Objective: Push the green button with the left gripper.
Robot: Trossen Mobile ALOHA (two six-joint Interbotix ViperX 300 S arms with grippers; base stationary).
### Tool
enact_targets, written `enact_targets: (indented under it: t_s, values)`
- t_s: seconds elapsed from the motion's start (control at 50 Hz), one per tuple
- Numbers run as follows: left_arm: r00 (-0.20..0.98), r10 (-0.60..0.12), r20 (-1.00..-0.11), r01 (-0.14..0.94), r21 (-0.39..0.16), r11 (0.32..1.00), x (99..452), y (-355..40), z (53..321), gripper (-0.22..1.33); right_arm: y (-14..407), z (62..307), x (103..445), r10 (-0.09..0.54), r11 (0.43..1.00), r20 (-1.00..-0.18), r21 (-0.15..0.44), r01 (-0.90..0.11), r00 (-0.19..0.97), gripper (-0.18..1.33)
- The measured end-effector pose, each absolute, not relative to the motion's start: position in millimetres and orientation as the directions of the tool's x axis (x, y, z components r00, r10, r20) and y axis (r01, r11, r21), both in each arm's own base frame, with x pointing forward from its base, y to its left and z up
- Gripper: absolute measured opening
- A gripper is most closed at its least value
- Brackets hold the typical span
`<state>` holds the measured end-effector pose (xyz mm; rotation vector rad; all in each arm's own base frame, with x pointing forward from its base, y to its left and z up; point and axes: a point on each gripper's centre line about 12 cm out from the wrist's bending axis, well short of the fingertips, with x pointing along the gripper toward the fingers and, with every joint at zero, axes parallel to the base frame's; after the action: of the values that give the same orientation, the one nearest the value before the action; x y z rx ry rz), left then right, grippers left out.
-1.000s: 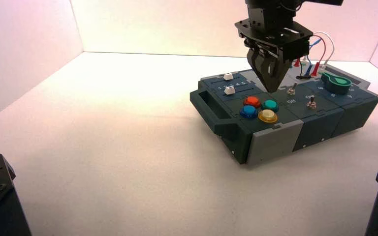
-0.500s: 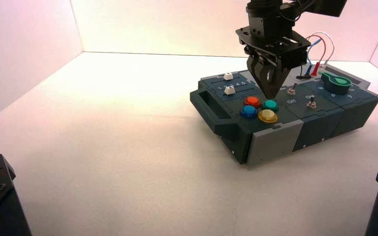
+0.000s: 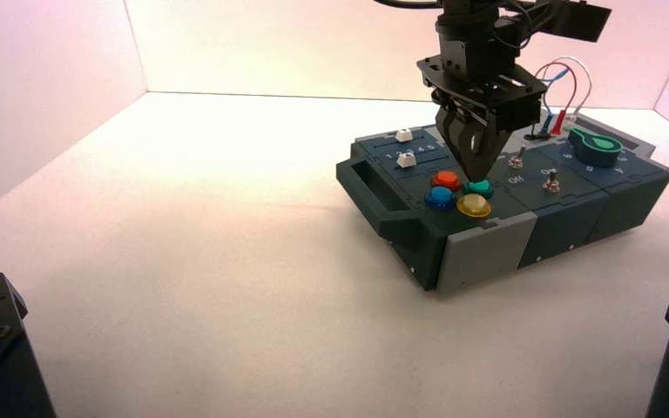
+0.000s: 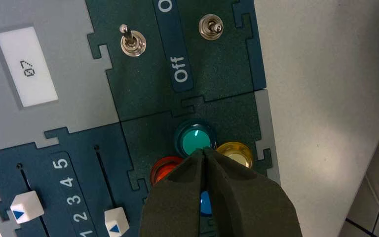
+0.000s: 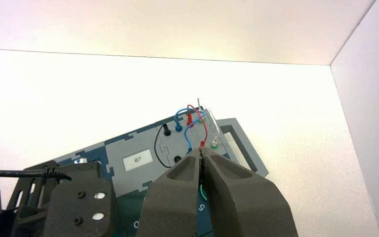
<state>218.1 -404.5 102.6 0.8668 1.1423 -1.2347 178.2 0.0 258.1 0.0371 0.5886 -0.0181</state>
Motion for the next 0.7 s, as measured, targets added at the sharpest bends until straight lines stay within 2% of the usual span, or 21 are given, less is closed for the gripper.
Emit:
enact_targets:
  t_s: [0.7]
  values:
    - [-0.052, -0.238, -0.970, 0.983, -0.093, 0.161, 219.3, -406.9, 95.4, -0.17, -0.1, 259.2, 177.4, -0.007, 0.999, -0.550, 0.029, 0.027, 0.835, -0.14]
